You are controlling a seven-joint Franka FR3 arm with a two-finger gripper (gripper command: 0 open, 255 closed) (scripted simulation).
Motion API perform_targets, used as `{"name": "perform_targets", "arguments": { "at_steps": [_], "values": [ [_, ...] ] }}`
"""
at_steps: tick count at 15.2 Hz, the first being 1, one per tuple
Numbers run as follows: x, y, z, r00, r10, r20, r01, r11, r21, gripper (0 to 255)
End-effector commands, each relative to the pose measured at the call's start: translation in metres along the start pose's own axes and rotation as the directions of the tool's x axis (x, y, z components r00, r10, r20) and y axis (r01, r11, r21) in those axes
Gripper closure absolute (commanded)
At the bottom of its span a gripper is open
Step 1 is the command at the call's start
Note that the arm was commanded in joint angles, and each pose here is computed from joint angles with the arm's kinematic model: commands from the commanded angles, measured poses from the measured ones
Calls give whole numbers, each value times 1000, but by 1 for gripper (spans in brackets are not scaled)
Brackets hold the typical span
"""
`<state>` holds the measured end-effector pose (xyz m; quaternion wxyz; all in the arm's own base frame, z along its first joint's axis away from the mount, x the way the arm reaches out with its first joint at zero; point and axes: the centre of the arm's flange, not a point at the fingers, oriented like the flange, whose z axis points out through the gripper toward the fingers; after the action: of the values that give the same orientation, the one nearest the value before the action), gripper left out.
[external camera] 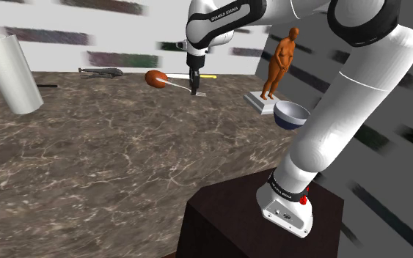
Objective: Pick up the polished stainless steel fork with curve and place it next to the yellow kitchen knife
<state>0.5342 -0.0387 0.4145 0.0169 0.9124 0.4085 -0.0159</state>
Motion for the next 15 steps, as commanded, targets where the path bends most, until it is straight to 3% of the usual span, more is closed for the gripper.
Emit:
{"name": "perform_targets", "arguments": {
  "at_steps": [1, 4, 8, 15],
  "values": [
    [0, 0, 0, 1000, 0, 0, 0, 1000, 0, 0],
    [0, 0, 0, 1000, 0, 0, 0, 1000, 0, 0],
    [0, 0, -50, 1000, 0, 0, 0, 1000, 0, 0],
    [0, 0, -50, 1000, 0, 0, 0, 1000, 0, 0]
  ]
}}
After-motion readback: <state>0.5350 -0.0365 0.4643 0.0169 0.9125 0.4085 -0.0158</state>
